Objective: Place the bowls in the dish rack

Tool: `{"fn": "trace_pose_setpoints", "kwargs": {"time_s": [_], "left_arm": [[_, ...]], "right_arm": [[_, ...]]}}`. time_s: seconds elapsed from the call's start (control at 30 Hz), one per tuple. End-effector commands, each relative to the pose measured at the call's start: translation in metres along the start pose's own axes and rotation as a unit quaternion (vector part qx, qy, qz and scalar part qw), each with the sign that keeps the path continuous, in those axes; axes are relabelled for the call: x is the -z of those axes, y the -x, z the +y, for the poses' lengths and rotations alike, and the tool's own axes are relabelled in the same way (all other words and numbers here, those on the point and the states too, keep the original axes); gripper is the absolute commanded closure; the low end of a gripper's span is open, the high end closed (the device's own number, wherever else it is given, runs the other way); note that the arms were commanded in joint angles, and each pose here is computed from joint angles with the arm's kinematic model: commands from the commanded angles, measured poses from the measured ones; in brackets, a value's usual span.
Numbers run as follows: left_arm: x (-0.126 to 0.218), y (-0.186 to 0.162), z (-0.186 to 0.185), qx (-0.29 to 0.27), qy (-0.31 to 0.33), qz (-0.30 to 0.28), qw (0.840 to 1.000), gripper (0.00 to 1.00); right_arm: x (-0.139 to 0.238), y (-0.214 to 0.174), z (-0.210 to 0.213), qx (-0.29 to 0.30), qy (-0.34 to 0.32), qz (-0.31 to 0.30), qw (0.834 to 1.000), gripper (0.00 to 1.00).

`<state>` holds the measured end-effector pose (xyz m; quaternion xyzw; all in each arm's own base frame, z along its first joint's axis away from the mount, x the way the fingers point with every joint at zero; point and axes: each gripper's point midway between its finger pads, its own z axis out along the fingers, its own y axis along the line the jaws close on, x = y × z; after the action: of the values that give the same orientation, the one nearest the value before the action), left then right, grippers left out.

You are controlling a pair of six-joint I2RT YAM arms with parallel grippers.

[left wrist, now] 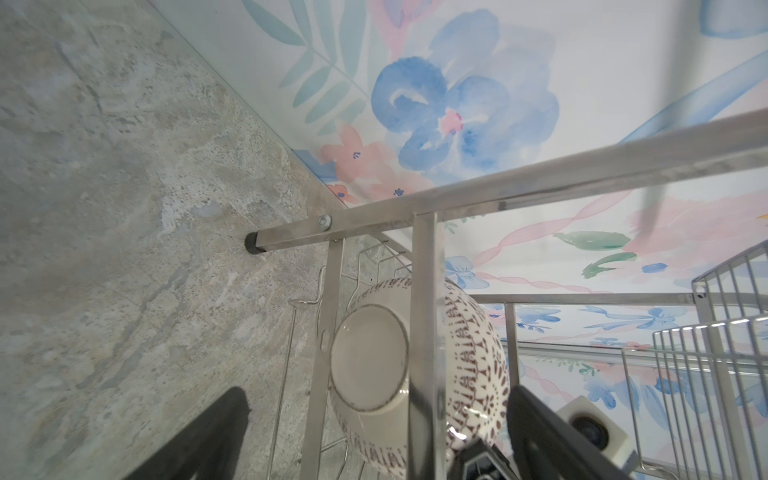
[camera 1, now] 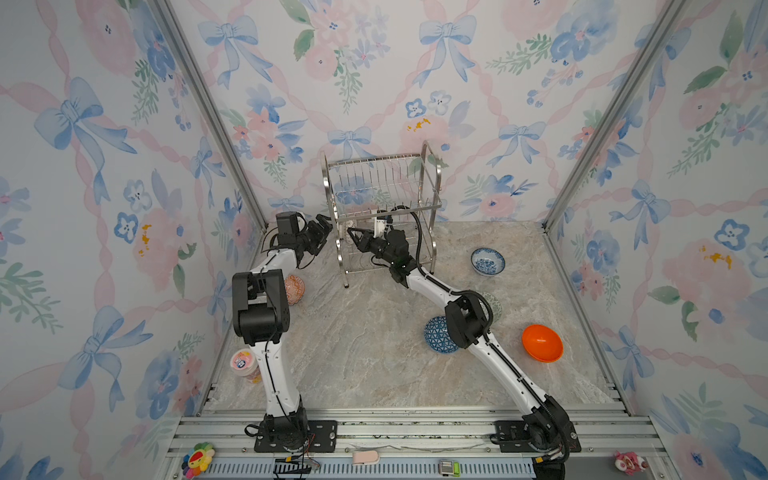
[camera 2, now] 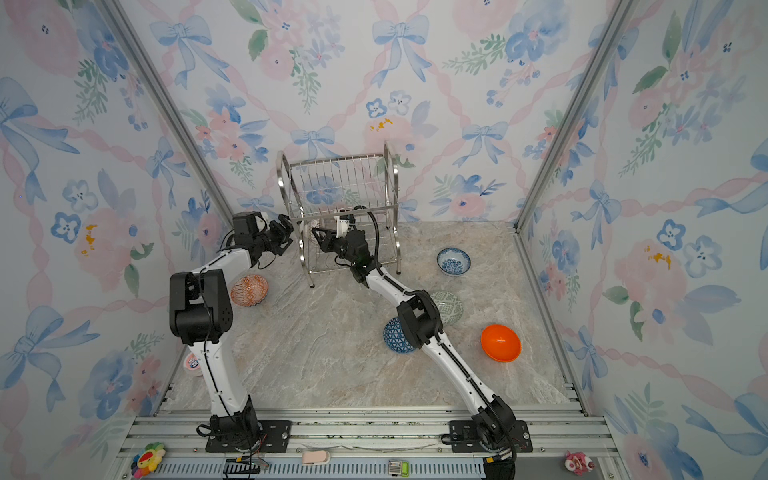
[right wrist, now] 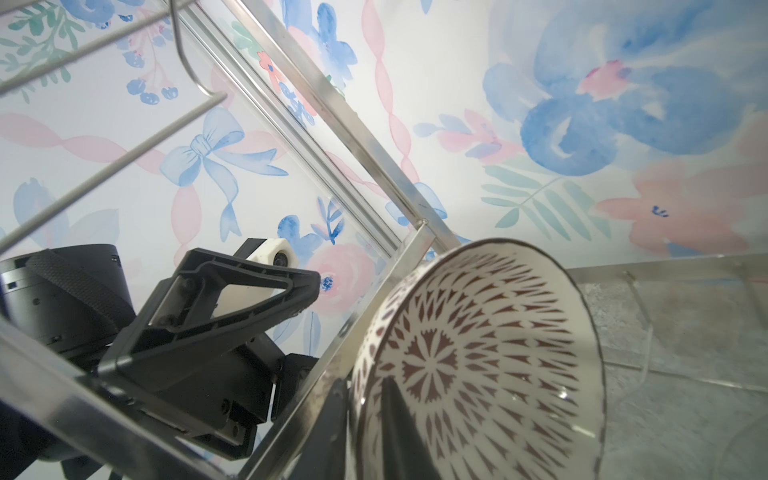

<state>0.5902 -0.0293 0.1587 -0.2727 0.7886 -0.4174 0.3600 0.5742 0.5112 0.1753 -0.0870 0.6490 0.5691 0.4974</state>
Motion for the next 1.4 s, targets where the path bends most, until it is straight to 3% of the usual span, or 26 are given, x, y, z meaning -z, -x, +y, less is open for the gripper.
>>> {"fn": "trace_pose_setpoints", "kwargs": {"time_s": [0.0,0.8,1.37], "left_arm": [[0.012,0.005,-0.016,-0.017,-0.018,-0.006,1.0,0.02],[0.016,0.007,-0.016,-0.017,-0.018,-0.011,1.0,0.02],[0.018,0.008,-0.018,-0.019,-0.018,-0.013,1.0,0.02]], "right_arm": [[-0.001,-0.004,-0.006,0.001,-0.008,-0.005,1.0,0.77],[0.002,-0.005,-0.027,-0.001,-0.053,-0.004,0.999,0.7],[0.007,0.006,-0.041,-0.001,-0.092,-0.018,0.996,0.75]]}}
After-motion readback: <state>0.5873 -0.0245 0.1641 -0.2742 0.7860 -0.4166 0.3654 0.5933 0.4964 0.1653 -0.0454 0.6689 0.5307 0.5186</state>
